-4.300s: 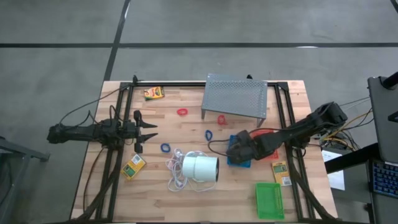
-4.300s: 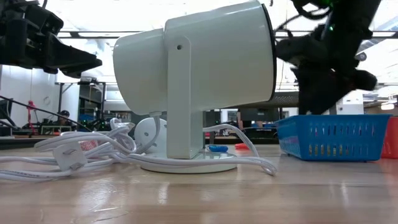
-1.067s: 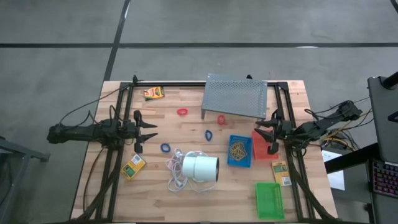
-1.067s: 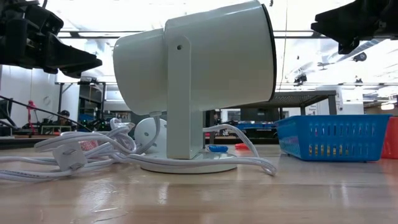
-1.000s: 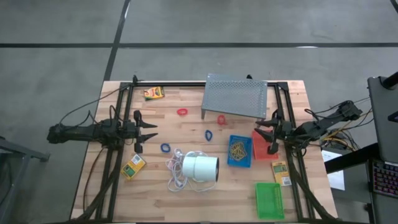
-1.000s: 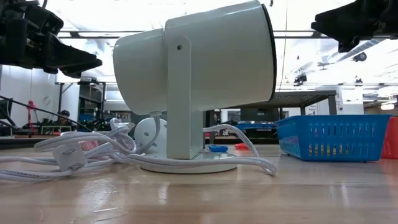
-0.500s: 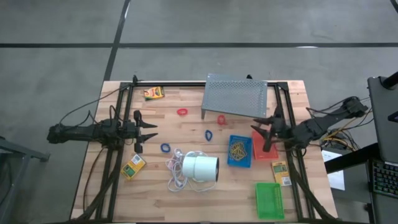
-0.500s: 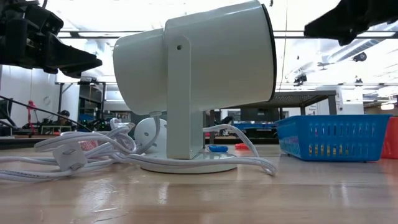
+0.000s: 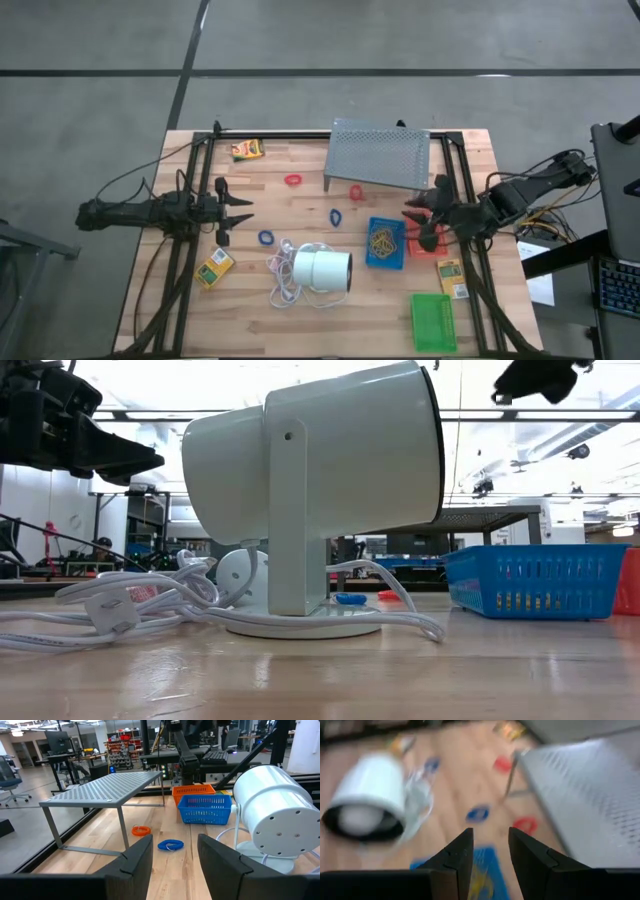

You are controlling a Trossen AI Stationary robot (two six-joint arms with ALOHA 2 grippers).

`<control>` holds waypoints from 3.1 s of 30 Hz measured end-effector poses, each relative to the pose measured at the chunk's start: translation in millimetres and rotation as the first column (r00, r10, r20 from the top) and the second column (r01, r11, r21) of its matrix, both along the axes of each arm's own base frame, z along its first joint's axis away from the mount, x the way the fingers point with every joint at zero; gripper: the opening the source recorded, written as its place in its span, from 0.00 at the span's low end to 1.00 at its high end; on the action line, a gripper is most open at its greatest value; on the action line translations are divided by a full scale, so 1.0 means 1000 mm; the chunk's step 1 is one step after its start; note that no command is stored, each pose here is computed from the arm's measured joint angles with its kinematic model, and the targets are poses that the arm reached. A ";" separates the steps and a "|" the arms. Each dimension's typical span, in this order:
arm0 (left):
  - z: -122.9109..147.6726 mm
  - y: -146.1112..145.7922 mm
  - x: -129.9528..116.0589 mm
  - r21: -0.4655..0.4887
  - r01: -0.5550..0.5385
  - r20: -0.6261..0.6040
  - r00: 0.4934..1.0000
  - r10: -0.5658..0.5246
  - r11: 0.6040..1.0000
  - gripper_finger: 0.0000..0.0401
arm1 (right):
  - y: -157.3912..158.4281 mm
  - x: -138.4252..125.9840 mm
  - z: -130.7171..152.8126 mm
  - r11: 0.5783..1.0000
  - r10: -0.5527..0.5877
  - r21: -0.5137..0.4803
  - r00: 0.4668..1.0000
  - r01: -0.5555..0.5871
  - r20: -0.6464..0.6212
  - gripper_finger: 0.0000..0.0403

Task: Pick & Place Office Desk Supplies
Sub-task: Put the yellow box of crayons into the orange bin

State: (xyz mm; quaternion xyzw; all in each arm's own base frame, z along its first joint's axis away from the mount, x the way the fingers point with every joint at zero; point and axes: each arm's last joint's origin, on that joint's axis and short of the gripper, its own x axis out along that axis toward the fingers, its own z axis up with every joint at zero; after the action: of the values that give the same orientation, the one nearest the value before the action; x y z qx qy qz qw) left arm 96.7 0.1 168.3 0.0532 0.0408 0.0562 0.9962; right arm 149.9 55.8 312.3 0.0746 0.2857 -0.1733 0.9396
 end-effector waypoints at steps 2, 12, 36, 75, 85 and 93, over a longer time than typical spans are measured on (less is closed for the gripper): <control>0.000 0.000 0.000 0.000 0.000 0.000 1.000 0.000 1.000 0.40 | 0.002 0.000 0.004 0.999 0.049 0.023 0.992 -0.047 -0.115 0.29; 0.000 0.000 0.000 0.000 0.000 0.000 1.000 0.000 1.000 0.40 | 0.009 -0.001 0.021 0.983 0.019 0.166 0.846 0.083 -0.533 0.31; 0.000 0.000 0.000 0.000 0.000 0.000 1.000 0.000 1.000 0.40 | 0.068 -0.053 -0.054 0.971 -0.013 0.177 0.775 0.161 -0.632 0.33; 0.000 0.000 0.000 0.000 0.000 0.000 1.000 0.000 1.000 0.40 | 0.053 -0.070 -0.117 0.870 0.071 0.391 0.709 0.300 -0.701 0.49; 0.000 0.000 0.000 0.001 -0.001 0.000 1.000 0.001 1.000 0.40 | 0.047 -0.055 -0.115 0.816 0.015 0.408 0.691 0.409 -0.722 0.49; 0.000 0.000 0.000 0.006 -0.005 0.000 1.000 0.005 1.000 0.40 | 0.038 -0.039 -0.102 0.637 0.014 0.474 0.606 0.608 -0.796 0.49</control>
State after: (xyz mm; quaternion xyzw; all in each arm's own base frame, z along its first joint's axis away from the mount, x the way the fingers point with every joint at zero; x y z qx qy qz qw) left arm 96.7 0.4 168.3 0.0559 0.0409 0.0585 0.9959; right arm 110.5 93.5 210.6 0.4040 0.6642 -0.2328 0.5844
